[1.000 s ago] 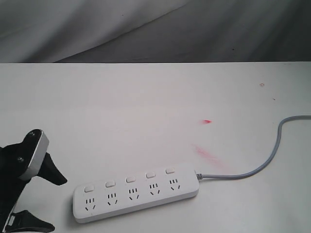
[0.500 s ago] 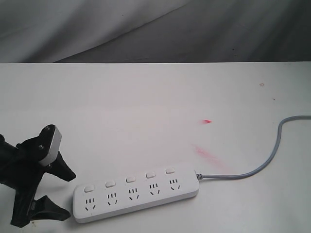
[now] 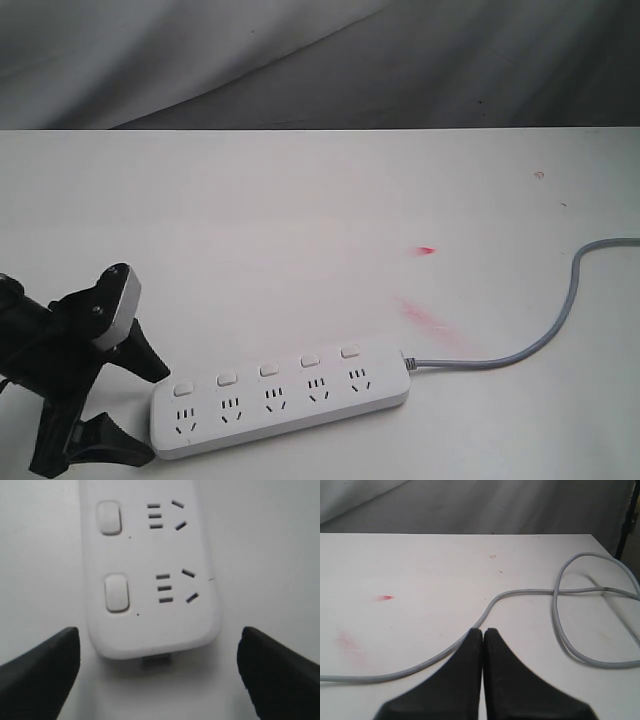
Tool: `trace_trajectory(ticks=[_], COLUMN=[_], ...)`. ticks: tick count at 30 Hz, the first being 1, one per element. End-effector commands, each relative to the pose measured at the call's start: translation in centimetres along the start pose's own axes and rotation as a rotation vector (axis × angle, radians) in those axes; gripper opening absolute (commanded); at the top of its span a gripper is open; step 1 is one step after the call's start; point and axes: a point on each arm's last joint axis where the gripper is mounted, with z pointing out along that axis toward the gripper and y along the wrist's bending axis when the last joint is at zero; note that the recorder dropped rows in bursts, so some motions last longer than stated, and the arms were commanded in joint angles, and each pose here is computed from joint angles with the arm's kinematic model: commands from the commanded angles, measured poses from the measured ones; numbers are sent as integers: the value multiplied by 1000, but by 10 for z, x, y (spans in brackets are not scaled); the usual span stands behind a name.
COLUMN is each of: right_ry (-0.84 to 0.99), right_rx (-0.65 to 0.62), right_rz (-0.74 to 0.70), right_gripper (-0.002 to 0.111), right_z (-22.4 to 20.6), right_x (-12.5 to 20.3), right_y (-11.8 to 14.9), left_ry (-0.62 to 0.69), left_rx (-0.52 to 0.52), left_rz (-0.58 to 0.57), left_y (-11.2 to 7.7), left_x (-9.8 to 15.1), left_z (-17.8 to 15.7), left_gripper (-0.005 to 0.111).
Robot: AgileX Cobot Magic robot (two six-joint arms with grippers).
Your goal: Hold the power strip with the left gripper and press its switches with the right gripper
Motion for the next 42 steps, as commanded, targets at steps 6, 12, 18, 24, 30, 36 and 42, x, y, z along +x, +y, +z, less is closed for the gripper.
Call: trace_trajectory(ticks=[6, 12, 18, 24, 30, 36, 42], right_ry=[-7, -7, -7, -7, -7, -7, -7], right_rx=[6, 6, 6, 6, 6, 6, 6], right_rz=[-8, -8, -8, -8, -8, -8, -8], right_gripper=[0, 0, 0, 0, 0, 0, 0], right_z=[0, 0, 0, 0, 0, 0, 0], right_x=[0, 0, 0, 0, 0, 0, 0], right_y=[0, 0, 0, 0, 0, 0, 0], left_ry=[-11, -21, -13, 2, 1, 14, 16], left_rx=[7, -16, 16, 53, 49, 33, 28], left_rz=[23, 5, -19, -41, -50, -47, -48], left_y=[-1, 1, 3, 3, 4, 6, 6], left_x=[-9, -10, -4, 3, 3, 5, 5], left_z=[5, 5, 13, 22, 23, 23, 23], left_gripper=[81, 81, 81, 81, 79, 77, 68])
